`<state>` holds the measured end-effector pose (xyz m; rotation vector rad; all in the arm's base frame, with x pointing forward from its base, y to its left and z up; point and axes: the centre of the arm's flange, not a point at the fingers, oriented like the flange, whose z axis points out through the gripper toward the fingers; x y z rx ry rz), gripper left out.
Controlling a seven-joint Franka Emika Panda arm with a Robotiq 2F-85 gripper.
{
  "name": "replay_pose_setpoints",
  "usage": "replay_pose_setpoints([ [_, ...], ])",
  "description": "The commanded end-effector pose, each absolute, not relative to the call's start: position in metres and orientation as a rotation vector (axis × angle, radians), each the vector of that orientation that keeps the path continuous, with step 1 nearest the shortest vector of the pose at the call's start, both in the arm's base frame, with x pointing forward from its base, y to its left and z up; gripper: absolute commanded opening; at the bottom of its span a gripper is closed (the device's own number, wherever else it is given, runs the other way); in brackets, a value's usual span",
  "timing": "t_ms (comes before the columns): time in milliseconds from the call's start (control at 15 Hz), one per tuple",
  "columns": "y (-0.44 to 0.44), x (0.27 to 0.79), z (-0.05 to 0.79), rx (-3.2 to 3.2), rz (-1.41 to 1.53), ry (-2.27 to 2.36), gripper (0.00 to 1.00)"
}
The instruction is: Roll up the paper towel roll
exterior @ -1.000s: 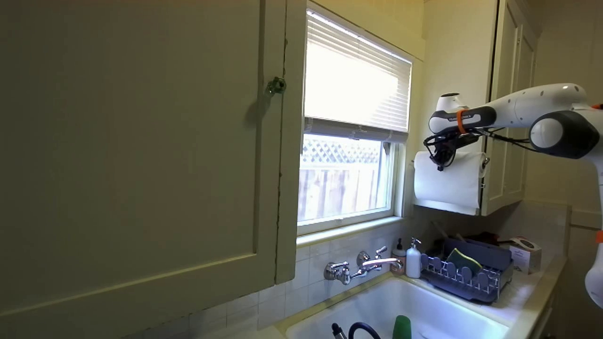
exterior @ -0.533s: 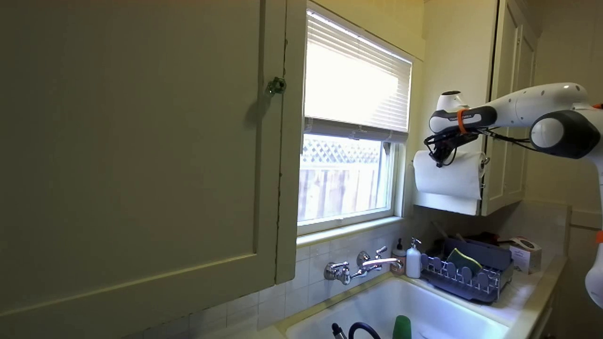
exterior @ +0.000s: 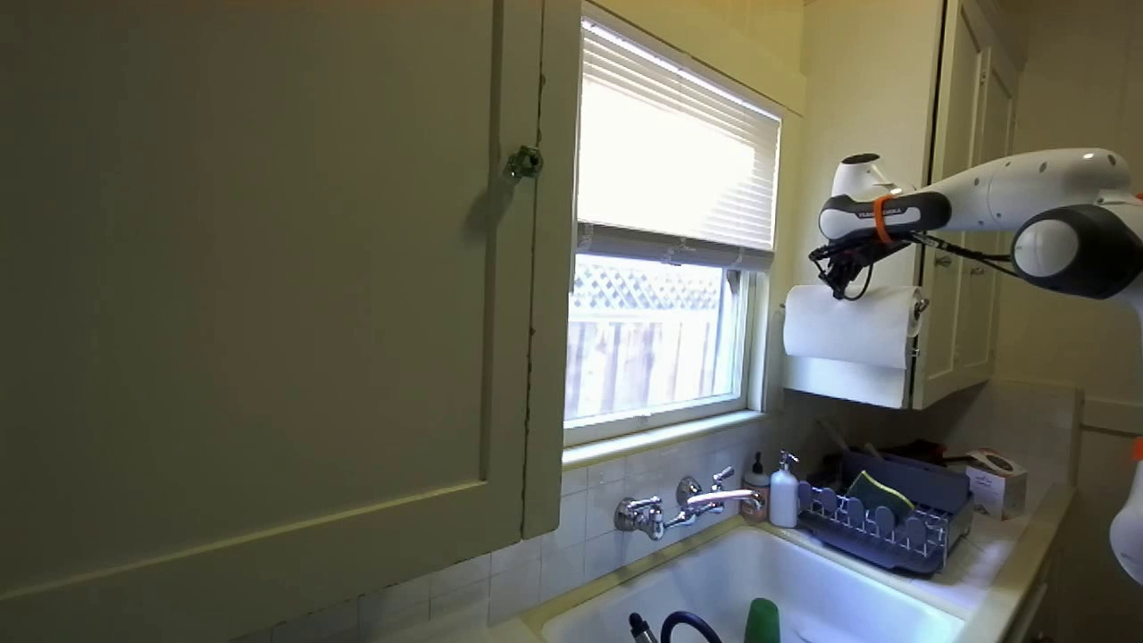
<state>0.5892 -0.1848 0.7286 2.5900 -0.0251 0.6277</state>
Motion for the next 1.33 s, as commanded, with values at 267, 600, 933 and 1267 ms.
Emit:
replay_pose_setpoints([
  [267, -0.216, 0.588, 0.741, 2.515, 0.646, -0.082, 0.0],
  [600, -0.233, 0.592, 0.742, 2.49, 0.671, -0.107, 0.0],
  [933, -0.253, 0.599, 0.729, 2.447, 0.683, -0.15, 0.0],
  [1267, -0.271, 0.603, 0.715, 2.426, 0.678, -0.196, 0.0],
])
